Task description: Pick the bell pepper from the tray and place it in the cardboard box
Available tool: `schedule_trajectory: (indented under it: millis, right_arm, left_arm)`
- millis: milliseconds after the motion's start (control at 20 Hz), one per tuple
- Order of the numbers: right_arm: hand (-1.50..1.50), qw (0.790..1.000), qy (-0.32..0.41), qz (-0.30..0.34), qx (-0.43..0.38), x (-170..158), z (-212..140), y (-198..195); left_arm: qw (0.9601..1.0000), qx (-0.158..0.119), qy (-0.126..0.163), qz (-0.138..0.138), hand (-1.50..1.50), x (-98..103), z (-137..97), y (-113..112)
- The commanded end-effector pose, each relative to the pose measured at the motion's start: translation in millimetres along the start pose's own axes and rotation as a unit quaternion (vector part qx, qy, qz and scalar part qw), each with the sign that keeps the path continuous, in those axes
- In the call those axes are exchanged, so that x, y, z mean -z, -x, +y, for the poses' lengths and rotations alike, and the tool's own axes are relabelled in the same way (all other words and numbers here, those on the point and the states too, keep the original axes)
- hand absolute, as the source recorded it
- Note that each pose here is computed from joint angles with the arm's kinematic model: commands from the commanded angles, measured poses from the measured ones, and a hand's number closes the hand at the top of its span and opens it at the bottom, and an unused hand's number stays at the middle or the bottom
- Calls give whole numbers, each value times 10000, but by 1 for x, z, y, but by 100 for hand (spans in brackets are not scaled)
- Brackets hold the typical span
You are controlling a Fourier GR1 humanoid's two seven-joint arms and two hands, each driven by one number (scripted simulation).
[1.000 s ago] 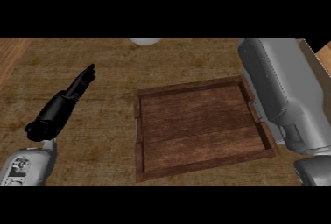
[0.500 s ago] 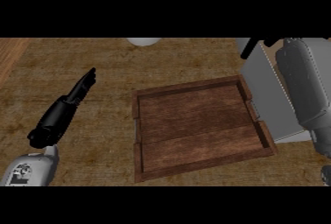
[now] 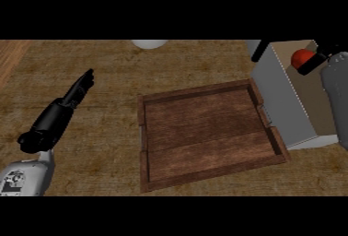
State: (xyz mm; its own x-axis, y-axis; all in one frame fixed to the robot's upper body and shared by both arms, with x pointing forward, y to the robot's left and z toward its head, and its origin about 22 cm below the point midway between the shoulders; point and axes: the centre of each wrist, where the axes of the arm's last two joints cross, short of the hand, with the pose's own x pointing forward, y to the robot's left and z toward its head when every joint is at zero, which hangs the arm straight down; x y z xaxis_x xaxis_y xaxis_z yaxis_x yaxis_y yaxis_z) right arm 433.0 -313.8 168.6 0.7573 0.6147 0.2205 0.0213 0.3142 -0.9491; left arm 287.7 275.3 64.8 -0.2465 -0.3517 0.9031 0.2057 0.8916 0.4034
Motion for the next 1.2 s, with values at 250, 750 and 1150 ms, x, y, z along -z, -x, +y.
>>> schedule_trajectory:
  millis: [250, 750, 1150]
  right_arm:
    - [-150, 9906, -797, -995, 503, 3, -4, 35]
    - [-150, 8587, 1053, -1309, 4842, -10, -46, 62]
    - [-150, 8070, 1840, -894, 5540, 14, -10, 152]
  left_arm:
    - [10000, -24, -32, -26, 0, -4, -19, 15]
    - [9999, -27, -142, 31, 0, 6, 1, -6]
    - [10000, 21, -6, -2, 0, 2, 8, 12]
